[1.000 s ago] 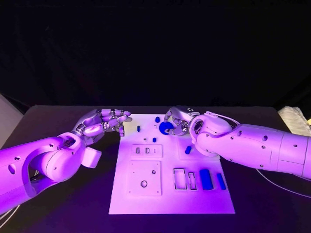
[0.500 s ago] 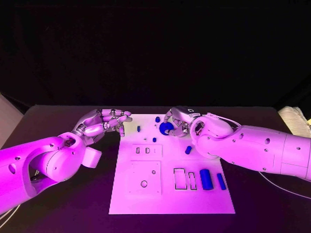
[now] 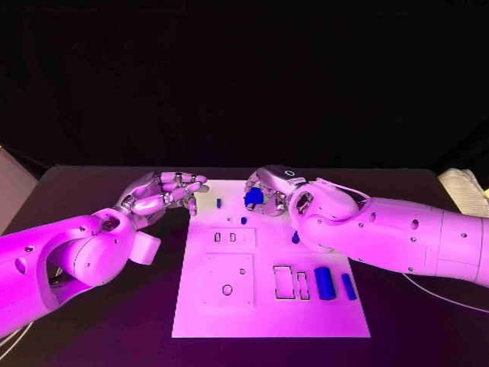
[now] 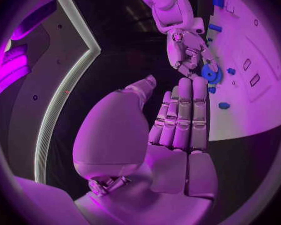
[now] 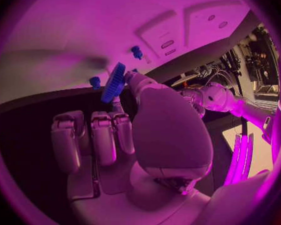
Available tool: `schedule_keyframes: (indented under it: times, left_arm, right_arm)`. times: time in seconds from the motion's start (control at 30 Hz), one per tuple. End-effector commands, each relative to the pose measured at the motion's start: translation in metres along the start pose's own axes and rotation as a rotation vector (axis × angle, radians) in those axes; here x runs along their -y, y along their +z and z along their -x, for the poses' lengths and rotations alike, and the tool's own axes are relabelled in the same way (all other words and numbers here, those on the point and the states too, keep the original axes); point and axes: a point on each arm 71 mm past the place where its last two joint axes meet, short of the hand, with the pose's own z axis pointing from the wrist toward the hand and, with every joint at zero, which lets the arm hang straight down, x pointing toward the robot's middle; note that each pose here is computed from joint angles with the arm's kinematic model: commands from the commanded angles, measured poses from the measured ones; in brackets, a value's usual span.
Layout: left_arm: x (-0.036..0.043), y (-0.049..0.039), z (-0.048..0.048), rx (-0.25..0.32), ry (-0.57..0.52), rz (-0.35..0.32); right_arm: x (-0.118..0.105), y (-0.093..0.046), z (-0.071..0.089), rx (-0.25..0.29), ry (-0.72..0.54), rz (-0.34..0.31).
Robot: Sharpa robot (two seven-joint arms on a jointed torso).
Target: Assemble the parts on the task board
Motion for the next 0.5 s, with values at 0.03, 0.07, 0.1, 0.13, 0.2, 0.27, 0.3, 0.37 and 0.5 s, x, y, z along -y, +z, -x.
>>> schedule_keyframes:
  times: [0.03,0.07,0.1,0.13,0.2,0.27,0.3,0.37,0.5]
  left_arm:
    - [0.0009,0.0011,-0.0025,-0.021,-0.009,-0.006]
    - [0.0008,0.0012,-0.0026,-0.021,-0.009,-0.006]
    - [0.0007,0.0014,-0.0027,-0.021,-0.009,-0.006]
    - [0.0007,0.0016,-0.0028,-0.022,-0.010,-0.006]
    - [0.0005,0.0019,-0.0030,-0.023,-0.010,-0.006]
    - [0.0004,0.0021,-0.0031,-0.023,-0.010,-0.006]
    - [0.0004,0.0023,-0.0032,-0.023,-0.010,-0.006]
    - [0.0003,0.0024,-0.0030,-0.023,-0.010,-0.006]
    - [0.0002,0.0022,-0.0022,-0.021,-0.009,-0.005]
  right_arm:
    - [-0.0028,0.0010,0.0025,0.031,-0.013,0.012]
    - [-0.0035,0.0013,0.0025,0.032,-0.013,0.014]
    - [-0.0041,0.0016,0.0024,0.033,-0.013,0.015]
    - [-0.0047,0.0020,0.0023,0.034,-0.013,0.016]
    - [-0.0057,0.0030,0.0020,0.035,-0.013,0.018]
    - [-0.0064,0.0040,0.0017,0.034,-0.014,0.018]
    - [-0.0064,0.0044,0.0015,0.033,-0.015,0.017]
    - [-0.0057,0.0049,0.0012,0.030,-0.017,0.014]
    - [-0.0027,0.0050,0.0012,0.025,-0.021,0.005]
